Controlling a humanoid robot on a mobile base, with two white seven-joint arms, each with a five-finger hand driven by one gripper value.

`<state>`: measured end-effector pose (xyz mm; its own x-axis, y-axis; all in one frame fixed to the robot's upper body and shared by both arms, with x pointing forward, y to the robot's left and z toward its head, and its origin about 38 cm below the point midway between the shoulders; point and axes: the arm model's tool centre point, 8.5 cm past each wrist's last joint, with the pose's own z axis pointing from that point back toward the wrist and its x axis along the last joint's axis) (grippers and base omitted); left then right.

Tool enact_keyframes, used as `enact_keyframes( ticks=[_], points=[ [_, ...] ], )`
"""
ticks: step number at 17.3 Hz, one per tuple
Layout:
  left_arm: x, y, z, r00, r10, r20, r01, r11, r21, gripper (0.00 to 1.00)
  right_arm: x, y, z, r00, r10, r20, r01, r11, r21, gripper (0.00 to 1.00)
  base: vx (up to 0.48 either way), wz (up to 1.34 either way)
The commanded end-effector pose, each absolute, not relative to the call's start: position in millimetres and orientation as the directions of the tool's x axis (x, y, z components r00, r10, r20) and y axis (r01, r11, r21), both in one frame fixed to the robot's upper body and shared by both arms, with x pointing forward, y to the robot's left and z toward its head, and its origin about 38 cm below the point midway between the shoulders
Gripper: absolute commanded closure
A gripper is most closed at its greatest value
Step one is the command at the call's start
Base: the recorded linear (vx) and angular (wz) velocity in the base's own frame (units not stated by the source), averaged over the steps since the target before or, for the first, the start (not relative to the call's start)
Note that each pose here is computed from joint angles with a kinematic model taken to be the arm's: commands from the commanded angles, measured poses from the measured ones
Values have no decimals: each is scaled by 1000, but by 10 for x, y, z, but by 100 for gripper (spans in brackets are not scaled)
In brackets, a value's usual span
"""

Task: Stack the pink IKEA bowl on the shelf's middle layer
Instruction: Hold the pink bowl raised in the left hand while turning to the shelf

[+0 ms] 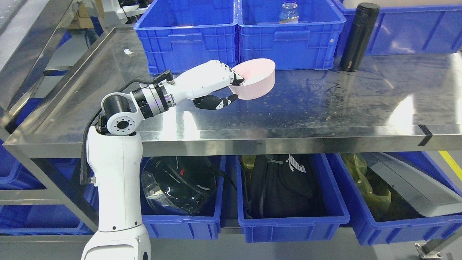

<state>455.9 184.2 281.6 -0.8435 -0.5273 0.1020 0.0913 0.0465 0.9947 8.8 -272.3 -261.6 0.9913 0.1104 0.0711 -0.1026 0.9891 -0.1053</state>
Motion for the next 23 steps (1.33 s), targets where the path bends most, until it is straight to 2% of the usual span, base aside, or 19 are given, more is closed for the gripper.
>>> enact_keyframes(
  ticks=[1, 6, 17, 23],
  points=[
    [4503, 1943, 2870, -835, -546, 75, 62, 42, 997, 100, 120, -2832, -2607, 990, 113, 83, -102, 987, -123, 0, -19, 279],
    [4489, 1948, 2819, -833, -547, 83, 73, 41, 996, 100, 120, -2832, -2607, 990, 113, 83, -102, 987, -123, 0, -15, 852],
    [4485, 1942, 2826, -834, -546, 80, 70, 40, 997, 100, 129, -2832, -2607, 990, 113, 84, -102, 987, -123, 0, 77, 1724],
    [4480, 1932, 2832, -836, -544, 77, 67, 38, 997, 99, 129, -2832, -2607, 990, 113, 84, -102, 987, -123, 0, 201, 610]
  ],
)
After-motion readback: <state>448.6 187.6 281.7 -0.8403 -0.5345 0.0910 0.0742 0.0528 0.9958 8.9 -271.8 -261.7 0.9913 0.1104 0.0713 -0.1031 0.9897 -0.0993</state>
